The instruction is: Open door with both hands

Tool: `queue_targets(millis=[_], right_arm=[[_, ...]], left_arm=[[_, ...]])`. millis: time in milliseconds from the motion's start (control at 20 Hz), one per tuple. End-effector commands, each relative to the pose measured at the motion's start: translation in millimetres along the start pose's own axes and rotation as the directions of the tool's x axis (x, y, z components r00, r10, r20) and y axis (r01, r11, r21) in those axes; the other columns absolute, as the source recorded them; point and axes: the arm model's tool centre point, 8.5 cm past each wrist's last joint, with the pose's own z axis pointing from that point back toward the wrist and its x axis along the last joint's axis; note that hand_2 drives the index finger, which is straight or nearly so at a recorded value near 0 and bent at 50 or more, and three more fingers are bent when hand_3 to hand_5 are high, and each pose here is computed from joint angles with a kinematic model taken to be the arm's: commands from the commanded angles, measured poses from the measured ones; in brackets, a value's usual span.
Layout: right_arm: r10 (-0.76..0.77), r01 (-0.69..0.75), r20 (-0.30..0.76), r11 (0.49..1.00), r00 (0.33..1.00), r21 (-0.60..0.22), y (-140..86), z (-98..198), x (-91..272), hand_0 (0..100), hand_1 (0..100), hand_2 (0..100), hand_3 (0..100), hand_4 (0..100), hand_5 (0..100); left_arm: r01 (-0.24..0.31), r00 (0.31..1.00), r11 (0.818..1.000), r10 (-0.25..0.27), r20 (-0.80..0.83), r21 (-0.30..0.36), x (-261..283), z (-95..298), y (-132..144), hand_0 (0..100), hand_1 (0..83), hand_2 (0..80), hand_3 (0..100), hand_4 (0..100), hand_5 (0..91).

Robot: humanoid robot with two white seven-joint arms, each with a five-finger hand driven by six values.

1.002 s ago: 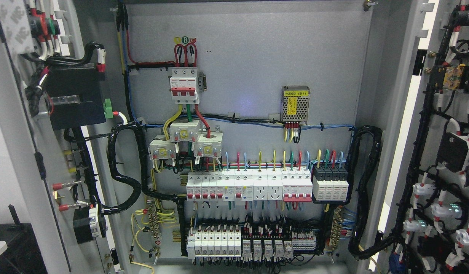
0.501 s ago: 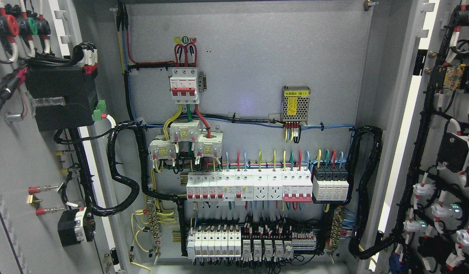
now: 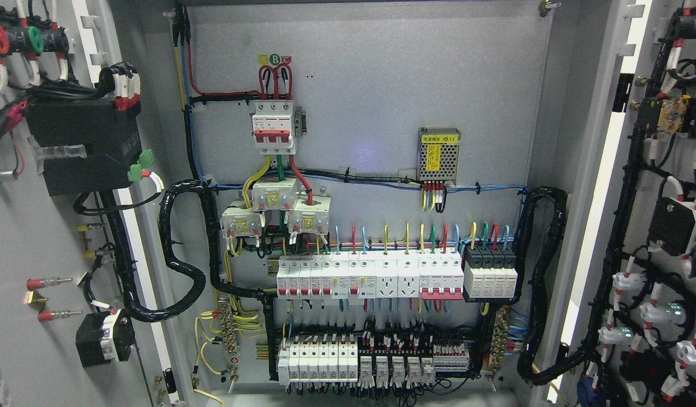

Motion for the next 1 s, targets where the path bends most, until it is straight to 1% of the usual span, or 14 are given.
queue_targets(millis=[0, 651, 852, 952], right_arm=[[0.015, -0.015, 0.003, 0.999, 1.0, 0.034, 13.1, -12.4, 1.7, 0, 0, 0, 0, 0, 0], [0.057, -0.056, -0.023, 0.998, 0.998, 0.03, 9.5, -13.9, -2.3, 0, 0, 0, 0, 0, 0], [0.048, -0.047, -0.019, 0.999, 0.999, 0.003, 2.6, -9.5, -4.5, 0, 0, 0, 0, 0, 0], [0.028, -0.029, -0.025, 0.999, 0.999, -0.045, -9.5, -2.3, -10.5, 0, 0, 0, 0, 0, 0]], left_arm=[[-0.002, 1.0, 1.0, 0.002, -0.007, 0.0, -2.6, 0.3, -0.2, 0, 0.0, 0.0, 0, 4, 0.0], [-0.001, 1.0, 1.0, 0.001, -0.007, 0.0, -2.6, 0.3, -0.2, 0, 0.0, 0.0, 0, 4, 0.0], [-0.003, 1.0, 1.0, 0.003, -0.008, -0.002, -3.1, 0.2, -1.3, 0, 0.0, 0.0, 0, 4, 0.0], [0.0, 1.0, 1.0, 0.0, -0.003, 0.0, -0.9, 0.2, -0.2, 0, 0.0, 0.0, 0, 4, 0.0]])
